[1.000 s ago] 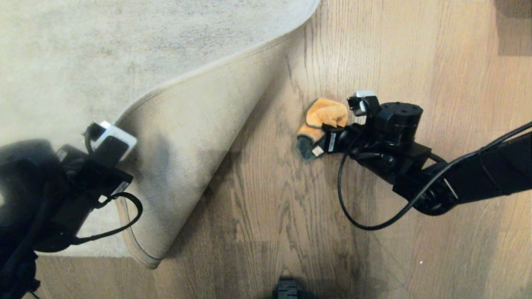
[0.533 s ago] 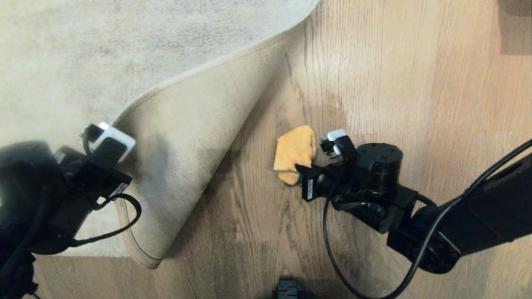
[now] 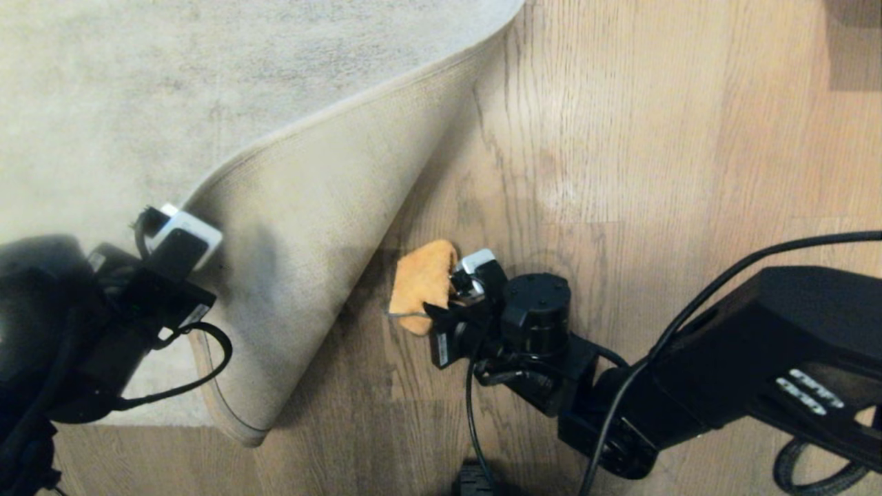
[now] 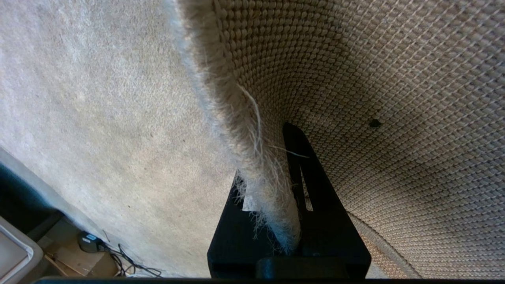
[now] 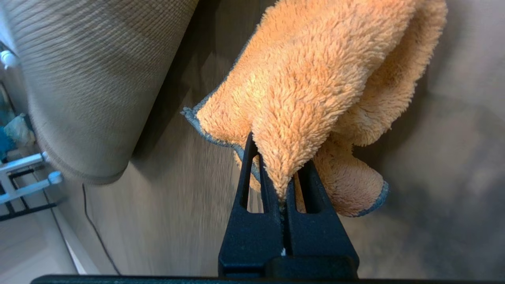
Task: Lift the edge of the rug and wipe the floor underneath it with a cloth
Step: Wipe the floor under the carpet with a rag
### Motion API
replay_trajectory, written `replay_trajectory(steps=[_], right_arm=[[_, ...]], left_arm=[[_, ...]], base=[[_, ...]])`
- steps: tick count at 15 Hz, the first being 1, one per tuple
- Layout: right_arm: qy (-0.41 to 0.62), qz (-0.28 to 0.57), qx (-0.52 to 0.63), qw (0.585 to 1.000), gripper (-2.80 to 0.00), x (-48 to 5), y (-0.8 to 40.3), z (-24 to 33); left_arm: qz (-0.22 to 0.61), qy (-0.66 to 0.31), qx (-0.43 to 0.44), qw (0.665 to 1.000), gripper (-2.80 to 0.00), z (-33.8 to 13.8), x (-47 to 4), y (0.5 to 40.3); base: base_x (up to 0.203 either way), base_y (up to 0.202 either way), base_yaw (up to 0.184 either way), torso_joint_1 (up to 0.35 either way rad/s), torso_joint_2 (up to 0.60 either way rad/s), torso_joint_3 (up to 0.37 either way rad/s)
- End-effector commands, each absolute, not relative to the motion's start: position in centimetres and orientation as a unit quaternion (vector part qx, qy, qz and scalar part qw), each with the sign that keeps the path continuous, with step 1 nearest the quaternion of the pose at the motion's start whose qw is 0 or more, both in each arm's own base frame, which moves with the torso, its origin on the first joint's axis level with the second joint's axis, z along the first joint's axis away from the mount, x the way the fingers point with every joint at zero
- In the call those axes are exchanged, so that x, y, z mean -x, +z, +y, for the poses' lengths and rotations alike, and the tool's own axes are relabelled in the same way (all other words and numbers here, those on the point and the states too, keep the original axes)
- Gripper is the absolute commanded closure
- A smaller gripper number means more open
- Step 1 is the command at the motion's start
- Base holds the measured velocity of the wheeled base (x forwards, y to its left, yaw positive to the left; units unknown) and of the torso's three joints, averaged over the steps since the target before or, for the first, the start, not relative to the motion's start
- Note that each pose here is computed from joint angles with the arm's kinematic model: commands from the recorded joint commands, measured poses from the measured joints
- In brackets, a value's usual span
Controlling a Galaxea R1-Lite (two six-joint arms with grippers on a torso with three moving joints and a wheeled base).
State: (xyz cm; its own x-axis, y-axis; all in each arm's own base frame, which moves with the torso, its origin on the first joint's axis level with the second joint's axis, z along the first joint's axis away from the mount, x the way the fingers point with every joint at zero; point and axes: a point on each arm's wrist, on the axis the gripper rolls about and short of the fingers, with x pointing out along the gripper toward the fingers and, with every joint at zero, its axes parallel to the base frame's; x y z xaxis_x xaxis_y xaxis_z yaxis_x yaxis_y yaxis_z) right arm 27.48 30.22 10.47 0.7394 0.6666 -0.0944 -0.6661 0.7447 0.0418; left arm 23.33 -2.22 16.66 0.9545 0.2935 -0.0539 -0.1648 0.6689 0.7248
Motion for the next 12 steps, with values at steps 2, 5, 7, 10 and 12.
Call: replay_trajectory(steps=[2, 5, 7, 10, 12], right_arm=[[0.352, 0.031, -0.014, 0.936, 0.0, -29.5, 10.0, 32.4], [0.338, 0.01, -0.024, 0.941, 0.0, -31.4, 12.1, 32.8], [0.321, -0.003, -0.03, 0.947, 0.0, -32.7, 14.2, 31.8], [0.297, -0.029, -0.04, 0.954, 0.0, -34.2, 17.6, 30.1], [0.282, -0.046, -0.046, 0.957, 0.0, -34.7, 19.9, 28.7]], left_arm=[[0.082, 0.129, -0.388, 0.909, 0.0, -2.2, -23.3, 16.7], [0.082, 0.129, -0.388, 0.909, 0.0, -2.1, -23.1, 16.7], [0.082, 0.129, -0.388, 0.909, 0.0, -2.1, -23.1, 16.7], [0.085, 0.127, -0.389, 0.908, 0.0, -2.1, -23.0, 16.5], [0.082, 0.128, -0.388, 0.909, 0.0, -2.2, -23.1, 16.7]], base=[[0.0, 0.0, 0.0, 0.0, 0.0, 0.0], [0.0, 0.0, 0.0, 0.0, 0.0, 0.0], [0.0, 0.0, 0.0, 0.0, 0.0, 0.0], [0.0, 0.0, 0.0, 0.0, 0.0, 0.0], [0.0, 0.0, 0.0, 0.0, 0.0, 0.0]])
